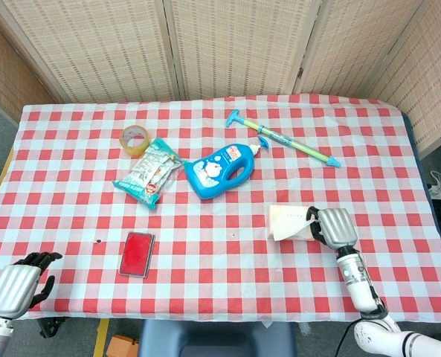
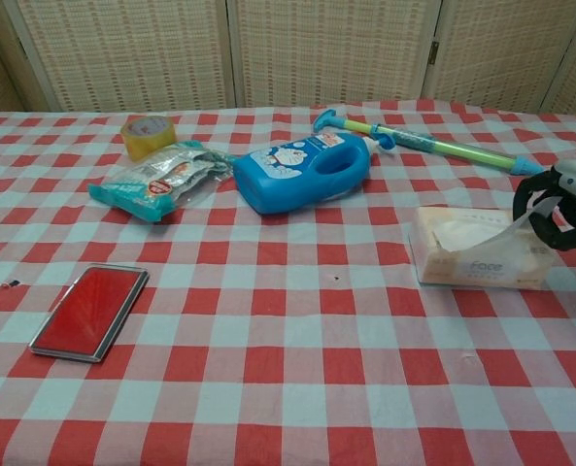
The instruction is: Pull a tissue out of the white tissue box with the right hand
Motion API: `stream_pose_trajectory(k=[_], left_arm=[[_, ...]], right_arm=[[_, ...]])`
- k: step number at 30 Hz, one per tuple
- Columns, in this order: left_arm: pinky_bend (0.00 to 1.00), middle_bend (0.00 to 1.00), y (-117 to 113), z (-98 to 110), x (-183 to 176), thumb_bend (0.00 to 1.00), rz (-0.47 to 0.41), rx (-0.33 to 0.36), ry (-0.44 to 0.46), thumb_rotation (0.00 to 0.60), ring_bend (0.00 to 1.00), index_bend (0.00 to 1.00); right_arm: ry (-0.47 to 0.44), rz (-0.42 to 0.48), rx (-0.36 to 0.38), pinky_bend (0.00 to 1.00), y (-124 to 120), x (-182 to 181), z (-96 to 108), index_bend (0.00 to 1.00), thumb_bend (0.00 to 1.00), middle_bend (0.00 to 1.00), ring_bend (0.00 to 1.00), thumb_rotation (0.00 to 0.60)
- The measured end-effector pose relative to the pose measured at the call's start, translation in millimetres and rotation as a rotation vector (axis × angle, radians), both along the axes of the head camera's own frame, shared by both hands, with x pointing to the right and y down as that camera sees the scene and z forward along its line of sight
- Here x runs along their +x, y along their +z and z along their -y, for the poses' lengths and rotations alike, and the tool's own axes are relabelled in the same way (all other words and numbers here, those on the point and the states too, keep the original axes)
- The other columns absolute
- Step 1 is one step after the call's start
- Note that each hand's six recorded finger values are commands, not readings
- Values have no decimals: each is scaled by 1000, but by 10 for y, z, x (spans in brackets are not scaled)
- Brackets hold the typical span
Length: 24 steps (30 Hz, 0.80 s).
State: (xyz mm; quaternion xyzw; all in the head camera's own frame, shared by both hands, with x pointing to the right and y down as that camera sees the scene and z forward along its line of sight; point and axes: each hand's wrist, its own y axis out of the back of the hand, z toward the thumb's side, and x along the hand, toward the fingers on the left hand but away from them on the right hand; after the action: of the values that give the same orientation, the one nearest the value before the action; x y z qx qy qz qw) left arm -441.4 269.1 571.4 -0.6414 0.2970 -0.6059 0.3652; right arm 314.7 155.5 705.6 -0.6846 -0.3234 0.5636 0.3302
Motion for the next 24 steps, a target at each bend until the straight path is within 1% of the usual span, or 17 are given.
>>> stream_pose_trajectory(k=[1, 3, 5, 9, 15, 19, 24], left_arm=[[533, 352, -1, 1, -3, 509, 0, 0, -1, 600, 303, 315], [533, 352, -1, 2, -10, 508, 0, 0, -5, 600, 302, 315], [533, 352, -2, 4, -14, 508, -1, 0, -7, 600, 302, 315], [533, 352, 0, 0, -5, 509, -2, -1, -3, 600, 303, 316], [533, 352, 3, -4, 3, 510, 0, -1, -1, 600, 303, 316], [533, 352, 13, -11, 16, 509, 2, -6, 4, 600, 302, 315], [533, 352, 27, -18, 29, 509, 6, -11, 8, 600, 302, 315]], right_arm=[[-7, -4, 6, 932, 8, -8, 3, 640, 798, 743, 816, 600], [-12, -4, 23, 942, -6, -18, 14, 734, 892, 755, 825, 600], [-5, 11, 51, 944, -55, -30, 32, 765, 931, 760, 827, 600], [8, 32, 110, 945, -230, 3, 73, 770, 937, 760, 827, 600], [38, 15, 189, 945, -627, 241, 129, 779, 938, 760, 827, 600], [90, 13, 248, 945, -937, 489, 166, 781, 951, 760, 827, 600], [157, 34, 323, 945, -1241, 729, 246, 782, 956, 760, 826, 600]])
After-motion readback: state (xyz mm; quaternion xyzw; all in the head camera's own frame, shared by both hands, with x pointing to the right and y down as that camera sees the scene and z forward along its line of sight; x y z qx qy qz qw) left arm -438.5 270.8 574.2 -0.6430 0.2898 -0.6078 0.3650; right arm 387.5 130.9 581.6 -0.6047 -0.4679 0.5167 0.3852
